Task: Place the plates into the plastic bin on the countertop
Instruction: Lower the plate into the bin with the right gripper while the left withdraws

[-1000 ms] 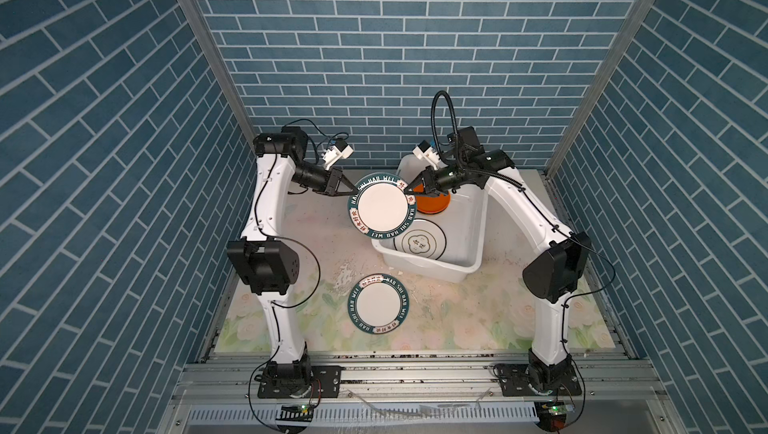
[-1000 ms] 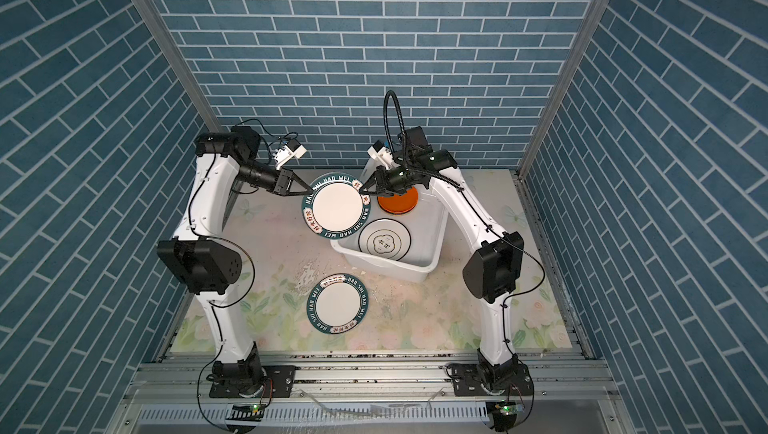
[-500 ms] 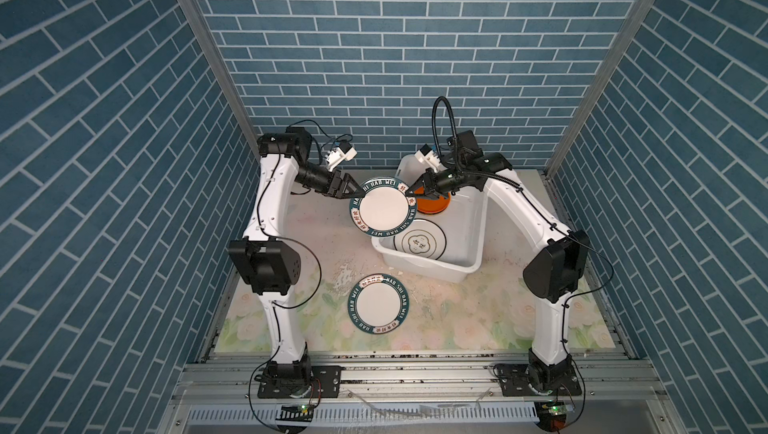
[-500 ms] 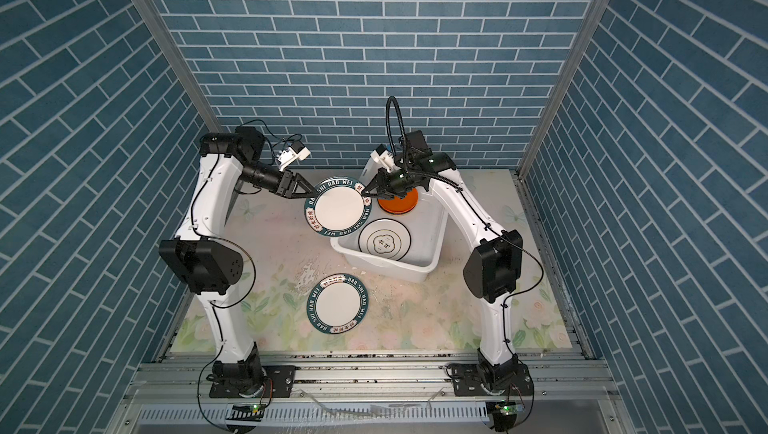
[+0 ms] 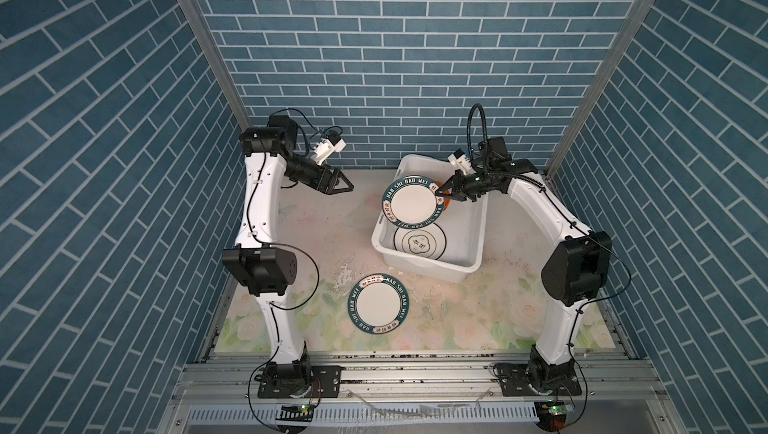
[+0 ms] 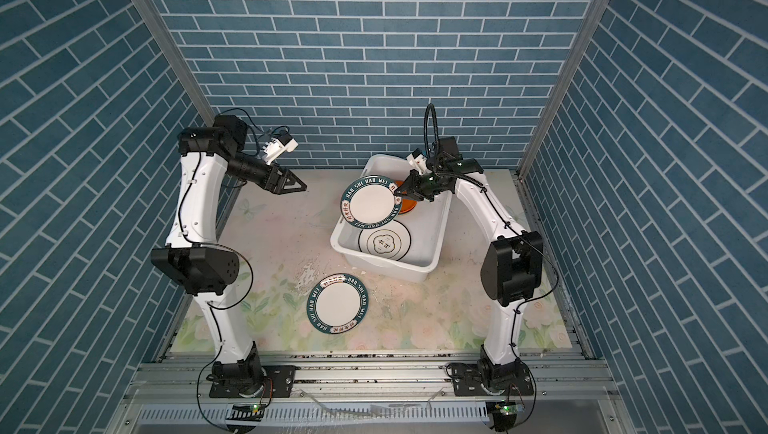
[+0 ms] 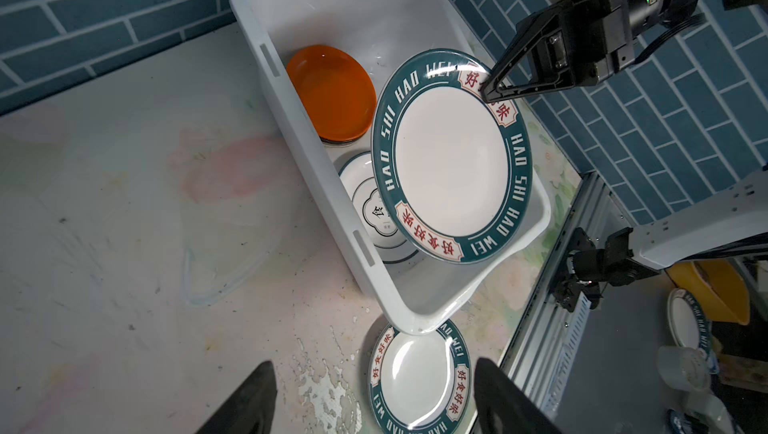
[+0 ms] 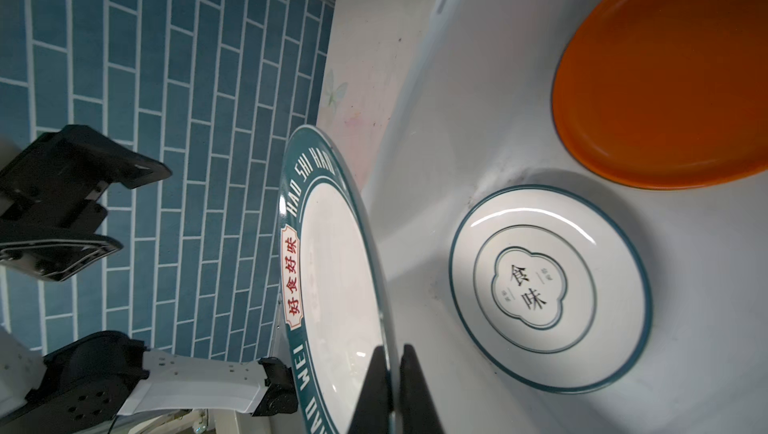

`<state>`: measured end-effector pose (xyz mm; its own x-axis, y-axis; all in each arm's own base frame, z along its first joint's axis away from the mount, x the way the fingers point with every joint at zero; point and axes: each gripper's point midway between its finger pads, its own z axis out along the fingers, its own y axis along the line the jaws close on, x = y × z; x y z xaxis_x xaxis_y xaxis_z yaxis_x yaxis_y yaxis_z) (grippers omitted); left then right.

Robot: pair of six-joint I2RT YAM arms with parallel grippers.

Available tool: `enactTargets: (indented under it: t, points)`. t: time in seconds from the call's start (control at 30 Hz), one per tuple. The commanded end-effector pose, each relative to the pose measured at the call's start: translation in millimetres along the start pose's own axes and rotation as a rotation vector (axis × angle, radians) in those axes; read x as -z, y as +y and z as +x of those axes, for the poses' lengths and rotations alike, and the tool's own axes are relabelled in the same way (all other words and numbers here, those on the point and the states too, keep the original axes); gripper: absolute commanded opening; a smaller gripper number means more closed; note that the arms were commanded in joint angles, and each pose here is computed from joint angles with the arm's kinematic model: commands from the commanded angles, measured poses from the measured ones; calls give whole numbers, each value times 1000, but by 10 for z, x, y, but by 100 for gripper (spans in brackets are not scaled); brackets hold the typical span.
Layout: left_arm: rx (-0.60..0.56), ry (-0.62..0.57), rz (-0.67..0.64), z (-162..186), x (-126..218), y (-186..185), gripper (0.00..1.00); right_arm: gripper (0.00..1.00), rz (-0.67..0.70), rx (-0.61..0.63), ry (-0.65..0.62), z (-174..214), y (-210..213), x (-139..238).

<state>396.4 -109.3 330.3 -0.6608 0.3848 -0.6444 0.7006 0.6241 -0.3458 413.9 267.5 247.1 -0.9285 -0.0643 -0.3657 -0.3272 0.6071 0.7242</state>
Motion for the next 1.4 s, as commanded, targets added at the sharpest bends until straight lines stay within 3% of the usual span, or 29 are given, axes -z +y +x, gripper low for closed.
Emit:
enactTargets:
  t: [0.0, 0.33, 1.37]
  points:
    - [-23, 54, -23, 178, 240, -282, 78, 0, 89, 85, 29, 82, -116, 90]
    - [32, -29, -13, 96, 257, -369, 78, 0, 190, 110, 99, 114, -503, -113]
    - [46, -13, -8, 230, 251, -491, 77, 0, 234, 91, 226, 265, -1045, -635]
